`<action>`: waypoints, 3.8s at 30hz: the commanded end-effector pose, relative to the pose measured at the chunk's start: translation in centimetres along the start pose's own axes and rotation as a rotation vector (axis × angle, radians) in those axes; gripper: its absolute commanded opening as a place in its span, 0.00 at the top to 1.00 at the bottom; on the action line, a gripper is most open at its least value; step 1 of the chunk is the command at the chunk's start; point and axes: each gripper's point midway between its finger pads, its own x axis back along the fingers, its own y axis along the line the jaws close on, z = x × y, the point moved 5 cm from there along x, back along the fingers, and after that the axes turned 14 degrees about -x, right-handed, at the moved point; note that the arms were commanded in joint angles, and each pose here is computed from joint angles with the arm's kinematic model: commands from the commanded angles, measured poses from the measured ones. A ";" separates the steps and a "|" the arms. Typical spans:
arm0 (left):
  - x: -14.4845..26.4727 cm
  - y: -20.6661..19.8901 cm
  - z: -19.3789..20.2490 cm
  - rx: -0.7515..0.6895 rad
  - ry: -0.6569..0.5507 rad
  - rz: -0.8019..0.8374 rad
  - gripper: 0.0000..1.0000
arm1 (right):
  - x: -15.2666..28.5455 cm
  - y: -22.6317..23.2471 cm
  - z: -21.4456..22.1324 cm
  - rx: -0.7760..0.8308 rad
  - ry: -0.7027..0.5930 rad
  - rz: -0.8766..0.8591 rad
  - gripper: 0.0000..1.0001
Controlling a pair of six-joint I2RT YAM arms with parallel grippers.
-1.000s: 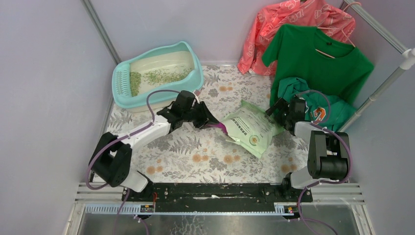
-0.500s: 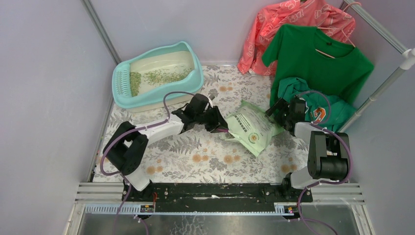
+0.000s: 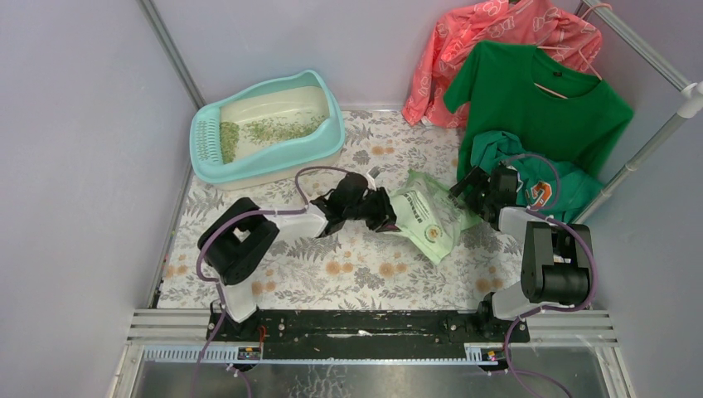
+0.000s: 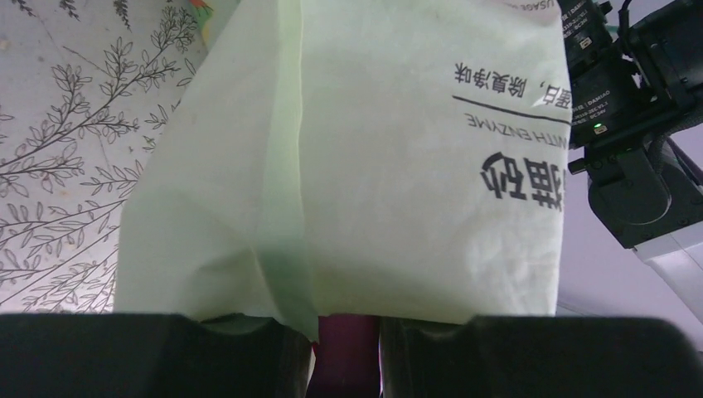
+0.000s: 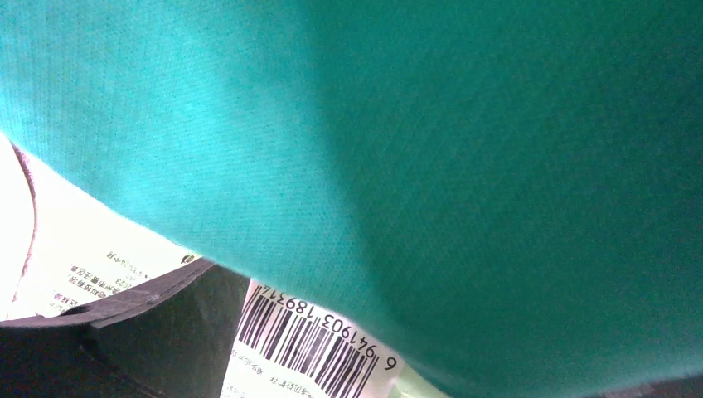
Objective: Fill the litter box with clean litter
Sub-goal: 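Scoop the cat litter from the cat litter bag, then pour the cat litter into the litter box.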
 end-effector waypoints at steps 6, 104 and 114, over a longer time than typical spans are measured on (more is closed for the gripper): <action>-0.6 0.7 1.9 0.034 -0.130 0.166 0.95 | 0.2 -3.4 3.4 -0.036 0.138 0.136 0.01; 30.4 -2.5 -12.8 -0.138 -0.901 0.320 0.94 | 0.0 -3.2 3.8 -0.028 0.168 0.111 0.01; 30.7 2.6 -19.5 -0.177 -0.991 -0.071 0.94 | 0.1 -3.2 3.9 -0.030 0.172 0.099 0.00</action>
